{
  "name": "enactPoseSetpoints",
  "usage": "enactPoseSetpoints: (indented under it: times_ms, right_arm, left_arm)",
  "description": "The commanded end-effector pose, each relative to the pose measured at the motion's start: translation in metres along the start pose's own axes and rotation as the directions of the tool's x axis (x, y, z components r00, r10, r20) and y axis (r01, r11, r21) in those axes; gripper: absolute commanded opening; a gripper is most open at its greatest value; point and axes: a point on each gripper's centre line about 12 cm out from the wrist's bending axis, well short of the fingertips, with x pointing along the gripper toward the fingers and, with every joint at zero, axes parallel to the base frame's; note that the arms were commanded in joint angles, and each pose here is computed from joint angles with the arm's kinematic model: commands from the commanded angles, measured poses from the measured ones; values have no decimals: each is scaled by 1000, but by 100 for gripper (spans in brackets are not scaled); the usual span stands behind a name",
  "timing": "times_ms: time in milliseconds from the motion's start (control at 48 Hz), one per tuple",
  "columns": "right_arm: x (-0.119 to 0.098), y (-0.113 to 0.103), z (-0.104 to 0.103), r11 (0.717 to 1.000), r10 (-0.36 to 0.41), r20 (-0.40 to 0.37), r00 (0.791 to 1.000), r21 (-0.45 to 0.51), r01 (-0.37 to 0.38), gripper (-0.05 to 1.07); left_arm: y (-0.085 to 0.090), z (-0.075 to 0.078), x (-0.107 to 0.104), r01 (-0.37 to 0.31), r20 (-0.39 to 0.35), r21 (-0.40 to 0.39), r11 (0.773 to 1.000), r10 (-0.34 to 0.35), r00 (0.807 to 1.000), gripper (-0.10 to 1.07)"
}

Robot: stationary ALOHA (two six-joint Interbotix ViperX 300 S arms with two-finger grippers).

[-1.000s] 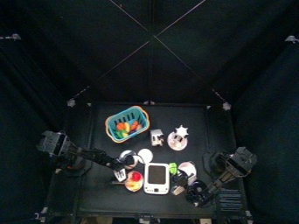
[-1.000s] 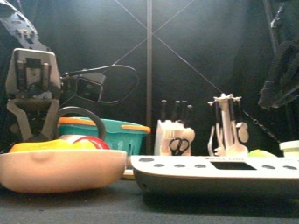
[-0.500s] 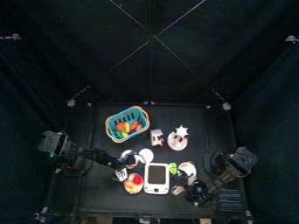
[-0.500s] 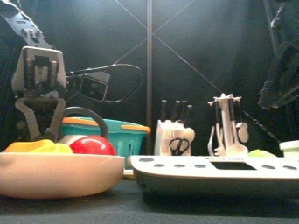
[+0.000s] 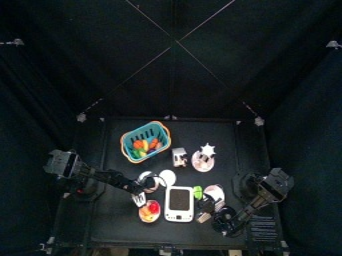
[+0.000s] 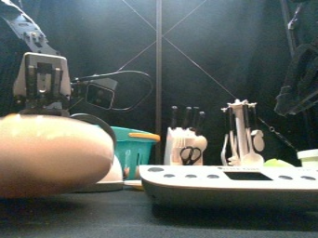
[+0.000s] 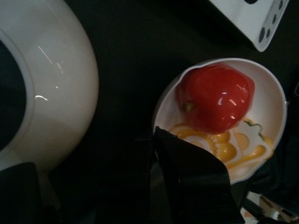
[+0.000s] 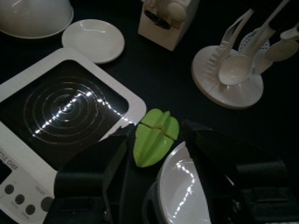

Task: Grab pan

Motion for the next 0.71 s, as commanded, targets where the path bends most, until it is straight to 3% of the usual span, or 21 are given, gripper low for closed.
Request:
enactPoseSetpoints:
  times_ms: [0,688]
  right_arm:
    - [-2,1,6,1000,9,2,1000,18,-9,83]
    - [-2,0,5,1000,7,2,1000,16,-7,83]
  left_arm:
    - [-7,9,-4,18,25,7,1000,-18,1000,43]
    - [-26,29,-20,49,-2,83,995,-48,999,41]
